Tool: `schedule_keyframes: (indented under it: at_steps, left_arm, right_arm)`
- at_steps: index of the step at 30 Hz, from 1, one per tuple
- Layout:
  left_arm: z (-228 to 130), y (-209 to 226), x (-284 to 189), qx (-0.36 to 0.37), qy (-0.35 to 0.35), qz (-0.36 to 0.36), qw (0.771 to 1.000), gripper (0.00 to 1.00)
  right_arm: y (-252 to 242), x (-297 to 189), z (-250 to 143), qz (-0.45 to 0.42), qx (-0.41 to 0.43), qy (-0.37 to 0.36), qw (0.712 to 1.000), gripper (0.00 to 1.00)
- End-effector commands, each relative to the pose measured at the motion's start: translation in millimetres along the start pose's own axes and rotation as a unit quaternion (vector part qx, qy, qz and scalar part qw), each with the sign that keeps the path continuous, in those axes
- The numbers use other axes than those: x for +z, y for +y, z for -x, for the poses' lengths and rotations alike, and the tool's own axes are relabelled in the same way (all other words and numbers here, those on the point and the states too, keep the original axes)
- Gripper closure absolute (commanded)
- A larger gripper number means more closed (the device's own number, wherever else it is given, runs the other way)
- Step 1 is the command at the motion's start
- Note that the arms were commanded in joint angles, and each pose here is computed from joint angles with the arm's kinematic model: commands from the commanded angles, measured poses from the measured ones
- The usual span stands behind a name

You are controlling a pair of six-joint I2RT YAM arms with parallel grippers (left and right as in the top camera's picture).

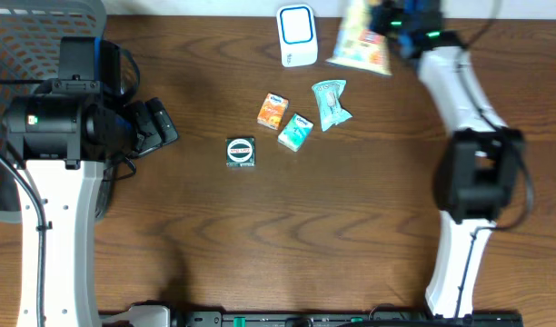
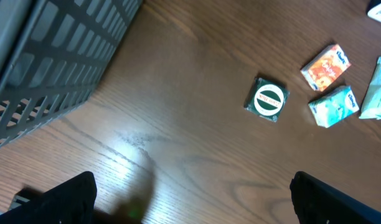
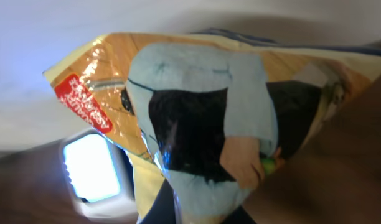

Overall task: Scan the item barcode
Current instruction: 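Hold the yellow bag up in front of the scanner, then carry the yellow bag to the right table edge and release it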

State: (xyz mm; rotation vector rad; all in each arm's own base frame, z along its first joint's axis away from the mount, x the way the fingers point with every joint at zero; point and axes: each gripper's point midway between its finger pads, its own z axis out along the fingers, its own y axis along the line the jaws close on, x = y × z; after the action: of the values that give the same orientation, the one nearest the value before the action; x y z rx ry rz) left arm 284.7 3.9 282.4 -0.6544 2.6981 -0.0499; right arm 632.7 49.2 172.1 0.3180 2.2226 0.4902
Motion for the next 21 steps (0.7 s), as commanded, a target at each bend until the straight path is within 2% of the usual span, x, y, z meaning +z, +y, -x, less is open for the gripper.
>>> schedule_keyframes:
  at_steps: [1,6,10,11,12,13,14,15,17,21]
  left_arm:
    - [1,3,2,-0.004,0.001,0.006,1.0,0.02]
    - [1,3,2,-0.004,0.001,0.006,1.0,0.03]
    - [1,3,2,-0.004,0.001,0.006,1.0,0.02]
    - [1,3,2,-0.004,0.001,0.006,1.0,0.02]
    - [1,3,2,-0.004,0.001,0.006,1.0,0.02]
    - [1,3,2,-0.004,0.001,0.006,1.0,0.03]
    - [1,3,2,-0.004,0.001,0.006,1.0,0.03]
    - [1,3,2,-0.004,0.001,0.006,1.0,0.02]
    - [1,3,2,-0.004,0.0,0.006,1.0,0.03]
    - [1,3,2,-0.004,0.001,0.006,1.0,0.02]
  right_arm:
    - [-35,-84,64,-0.066,-0.092,-0.052,0.992,0.99]
    - [-147,-128,42,-0.22,-0.128,0.041,0.966,0.99]
    - [-218,-156,23,-0.307,-0.126,0.104,0.938,0.99]
    - [-235,-165,20,-0.329,-0.116,0.112,0.93,0.95]
    - [-250,-172,17,-0.343,-0.103,0.117,0.926,0.69]
    - [-257,-176,17,-0.348,-0.091,0.117,0.926,0.54]
    - [-265,-181,16,-0.354,-0.075,0.114,0.925,0.32]
    - [-275,-188,17,-0.363,-0.048,0.106,0.925,0.21]
    - [-286,-195,16,-0.369,-0.007,0.093,0.925,0.12]
    - [-275,-187,9,-0.31,0.014,0.103,0.945,0.1]
